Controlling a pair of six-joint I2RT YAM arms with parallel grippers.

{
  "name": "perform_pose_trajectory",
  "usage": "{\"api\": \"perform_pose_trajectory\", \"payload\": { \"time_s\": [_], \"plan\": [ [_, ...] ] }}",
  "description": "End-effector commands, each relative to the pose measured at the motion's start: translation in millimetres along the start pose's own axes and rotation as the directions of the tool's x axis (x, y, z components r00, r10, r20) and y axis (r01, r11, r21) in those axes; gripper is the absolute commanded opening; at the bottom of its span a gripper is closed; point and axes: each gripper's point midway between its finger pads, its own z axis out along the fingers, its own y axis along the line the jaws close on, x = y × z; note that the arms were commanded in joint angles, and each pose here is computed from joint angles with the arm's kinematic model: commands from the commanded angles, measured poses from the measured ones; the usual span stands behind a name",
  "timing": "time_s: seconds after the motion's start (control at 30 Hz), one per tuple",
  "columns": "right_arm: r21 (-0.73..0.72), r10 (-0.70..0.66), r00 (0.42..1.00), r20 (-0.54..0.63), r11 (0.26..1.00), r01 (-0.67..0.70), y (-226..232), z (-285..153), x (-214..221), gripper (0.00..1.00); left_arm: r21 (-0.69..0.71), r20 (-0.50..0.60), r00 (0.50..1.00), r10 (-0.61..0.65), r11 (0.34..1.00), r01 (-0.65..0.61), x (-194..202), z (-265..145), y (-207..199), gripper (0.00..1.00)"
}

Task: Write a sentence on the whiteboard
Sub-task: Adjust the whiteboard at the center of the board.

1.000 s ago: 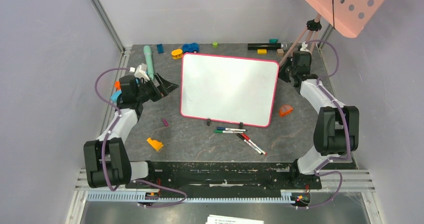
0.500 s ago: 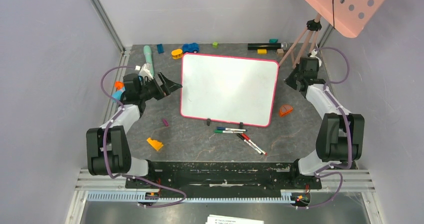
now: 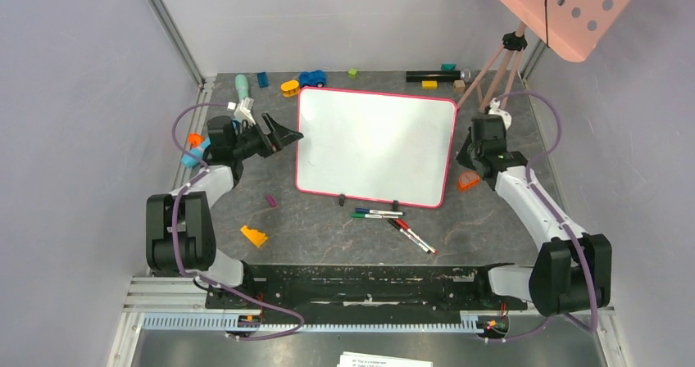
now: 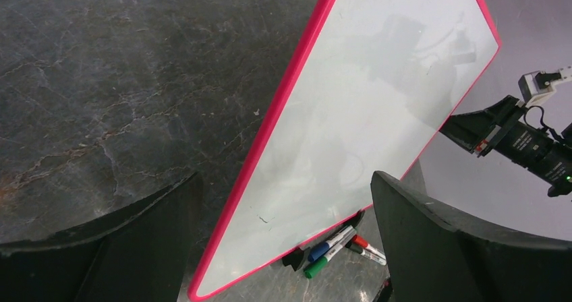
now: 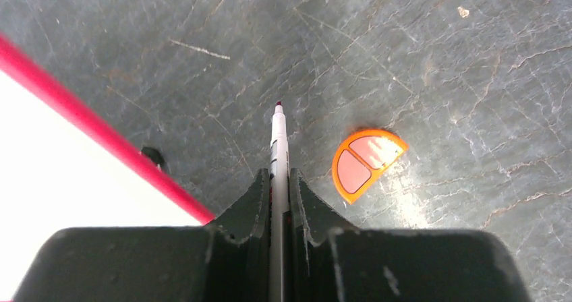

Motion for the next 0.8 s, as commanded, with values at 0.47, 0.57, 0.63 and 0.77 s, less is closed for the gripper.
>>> {"api": "perform_pose_trajectory", "payload": {
  "time_s": [0.47,0.57,0.63,0.77],
  "plan": [
    [0.18,-0.158,0.987,0.025,0.972,0.151,15,24,-3,0.0,0.105,0.015,1.0,0.019,0.994,-0.02,-10,15,-19,0.98],
    [0.176,-0.165,0.986,0.014,0.971,0.16,20,33,-4,0.0,0.094,0.02,1.0,0.016,0.995,-0.018,-6,11,-20,0.97],
    [0.174,-0.167,0.986,0.019,0.971,0.161,24,39,-6,0.0,0.085,0.018,1.0,0.014,0.996,-0.015,-2,6,-22,0.97],
    [0.173,-0.174,0.984,0.036,0.971,0.165,32,47,-16,0.0,0.065,0.009,1.0,0.018,0.998,-0.019,7,-2,-21,0.98]
  ]
}}
